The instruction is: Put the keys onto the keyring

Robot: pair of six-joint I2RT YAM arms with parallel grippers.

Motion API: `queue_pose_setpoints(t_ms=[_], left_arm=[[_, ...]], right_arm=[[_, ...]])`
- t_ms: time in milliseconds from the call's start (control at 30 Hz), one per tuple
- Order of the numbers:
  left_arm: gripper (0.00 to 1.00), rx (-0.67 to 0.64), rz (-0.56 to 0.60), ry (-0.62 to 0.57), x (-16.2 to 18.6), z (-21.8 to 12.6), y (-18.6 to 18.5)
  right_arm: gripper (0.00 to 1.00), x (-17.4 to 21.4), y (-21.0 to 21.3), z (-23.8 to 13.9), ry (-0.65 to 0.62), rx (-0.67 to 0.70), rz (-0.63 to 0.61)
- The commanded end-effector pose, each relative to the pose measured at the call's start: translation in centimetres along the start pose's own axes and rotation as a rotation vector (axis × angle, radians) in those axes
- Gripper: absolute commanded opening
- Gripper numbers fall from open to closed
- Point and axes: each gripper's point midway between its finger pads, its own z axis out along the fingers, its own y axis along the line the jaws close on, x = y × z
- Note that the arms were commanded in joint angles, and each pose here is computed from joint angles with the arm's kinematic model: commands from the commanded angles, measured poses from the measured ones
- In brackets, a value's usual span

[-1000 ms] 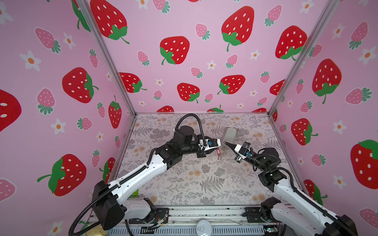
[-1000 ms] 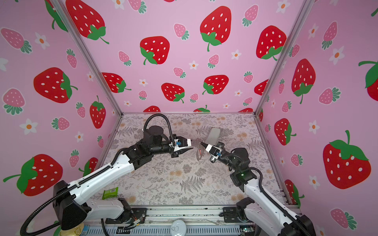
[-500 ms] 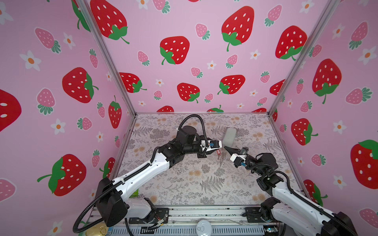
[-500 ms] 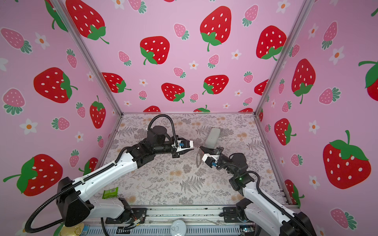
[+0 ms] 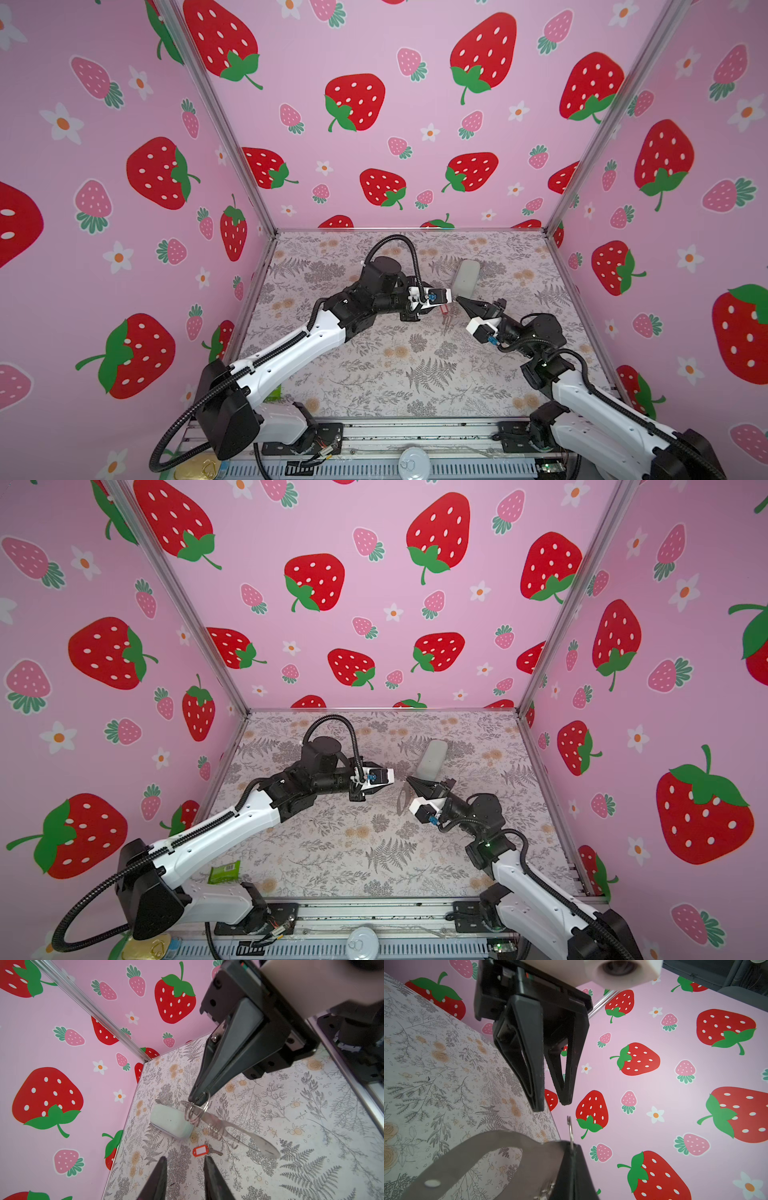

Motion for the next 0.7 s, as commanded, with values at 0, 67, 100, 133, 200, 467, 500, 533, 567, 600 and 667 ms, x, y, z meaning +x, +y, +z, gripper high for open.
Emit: queue_pose_setpoints(t_ms=[0, 67, 100, 133, 200, 467, 500, 533, 567, 600, 667], left_arm=[[0.31, -0.047, 0.085, -0.023, -1.9, -0.1, 1.7], [0.30, -0.043, 0.101, -0.028, -2.3, -0.1, 1.6], [0.30, -0.037, 0.109, -0.028, -2.4, 0.0, 1.5], [0.30, -0.035, 0.122, -0.028, -2.6, 0.0, 1.4], [0.30, -0.024, 0.147, -0.020, -2.8, 0.2, 1.1], [0.30, 0.002, 0.238, 0.026, -3.2, 0.4, 0.3], [0.29, 0.018, 0.259, 0.041, -3.1, 0.6, 0.0], [0.29, 0.025, 0.275, 0.056, -3.0, 0.6, -0.2], [0.29, 0.035, 0.290, 0.070, -2.9, 0.8, -0.5], [0.28, 0.042, 0.301, 0.082, -2.8, 0.9, -0.6], [0.28, 0.050, 0.314, 0.094, -2.7, 1.1, -0.8]], right_arm=[[0.00, -1.0, -0.5, -0.1, -0.040, 0.024, -0.059], [0.00, -0.9, -0.5, 0.0, -0.036, 0.023, -0.056], [0.00, -0.9, -0.4, 0.0, -0.037, 0.017, -0.054], [0.00, -1.0, -0.4, 0.0, -0.038, 0.017, -0.052], [0.00, -1.0, -0.3, 0.1, -0.040, 0.012, -0.045], [0.00, -0.8, -0.1, 0.6, -0.028, -0.031, 0.009], [0.00, -0.8, -0.2, 0.6, -0.028, -0.030, 0.016], [0.00, -0.9, -0.3, 0.7, -0.029, -0.028, 0.022], [0.00, -0.9, -0.3, 0.7, -0.029, -0.029, 0.025], [0.00, -0.9, -0.3, 0.7, -0.029, -0.031, 0.030], [0.00, -0.9, -0.3, 0.8, -0.026, -0.034, 0.037]])
